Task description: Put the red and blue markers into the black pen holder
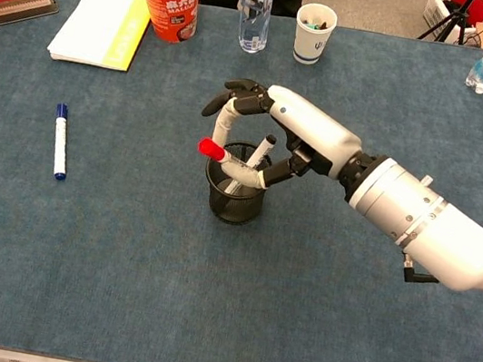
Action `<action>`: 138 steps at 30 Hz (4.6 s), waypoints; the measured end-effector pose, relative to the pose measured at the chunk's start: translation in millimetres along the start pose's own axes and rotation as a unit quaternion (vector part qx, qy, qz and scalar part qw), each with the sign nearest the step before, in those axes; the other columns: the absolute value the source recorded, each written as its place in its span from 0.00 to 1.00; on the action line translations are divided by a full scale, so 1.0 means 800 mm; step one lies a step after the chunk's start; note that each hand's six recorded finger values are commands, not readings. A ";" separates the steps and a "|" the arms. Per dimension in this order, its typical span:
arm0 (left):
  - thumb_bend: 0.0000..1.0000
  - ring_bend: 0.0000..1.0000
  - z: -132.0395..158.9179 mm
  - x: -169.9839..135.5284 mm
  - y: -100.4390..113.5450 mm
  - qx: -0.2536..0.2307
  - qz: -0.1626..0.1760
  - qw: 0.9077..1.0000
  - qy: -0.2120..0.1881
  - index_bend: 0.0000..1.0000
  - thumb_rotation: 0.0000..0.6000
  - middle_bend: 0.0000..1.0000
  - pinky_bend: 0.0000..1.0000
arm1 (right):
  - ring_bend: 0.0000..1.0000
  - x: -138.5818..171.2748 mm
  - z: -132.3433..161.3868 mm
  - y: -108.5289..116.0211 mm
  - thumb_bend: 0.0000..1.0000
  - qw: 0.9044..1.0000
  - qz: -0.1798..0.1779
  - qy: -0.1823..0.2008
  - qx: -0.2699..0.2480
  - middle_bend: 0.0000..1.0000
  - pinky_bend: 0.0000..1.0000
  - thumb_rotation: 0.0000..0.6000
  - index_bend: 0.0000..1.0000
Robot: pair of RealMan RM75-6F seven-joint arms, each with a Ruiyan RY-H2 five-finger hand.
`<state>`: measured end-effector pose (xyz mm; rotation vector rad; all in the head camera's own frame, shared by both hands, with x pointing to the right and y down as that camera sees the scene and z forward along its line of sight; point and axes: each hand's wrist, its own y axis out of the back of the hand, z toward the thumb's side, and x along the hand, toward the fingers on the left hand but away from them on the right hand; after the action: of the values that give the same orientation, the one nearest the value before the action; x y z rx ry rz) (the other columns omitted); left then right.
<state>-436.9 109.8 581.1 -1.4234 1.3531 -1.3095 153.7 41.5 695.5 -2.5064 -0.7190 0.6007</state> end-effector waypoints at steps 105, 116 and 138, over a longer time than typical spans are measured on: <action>0.23 0.00 0.122 0.115 -0.243 0.235 -0.179 0.815 -0.499 0.44 1.00 0.10 0.08 | 0.05 0.225 -0.055 0.195 0.36 0.934 -0.211 -0.205 0.204 0.24 0.00 1.00 0.27; 0.23 0.00 0.128 0.114 -0.251 0.241 -0.183 0.808 -0.506 0.46 1.00 0.10 0.08 | 0.05 0.229 -0.056 0.198 0.36 0.933 -0.216 -0.205 0.203 0.24 0.00 1.00 0.27; 0.23 0.00 0.129 0.113 -0.257 0.242 -0.188 0.808 -0.503 0.49 1.00 0.11 0.08 | 0.05 0.237 -0.053 0.202 0.36 0.931 -0.224 -0.206 0.202 0.24 0.00 1.00 0.28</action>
<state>-303.4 39.5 776.1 -1.6518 0.0168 -0.7696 381.7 16.0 590.3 -1.7715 -1.1445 0.9946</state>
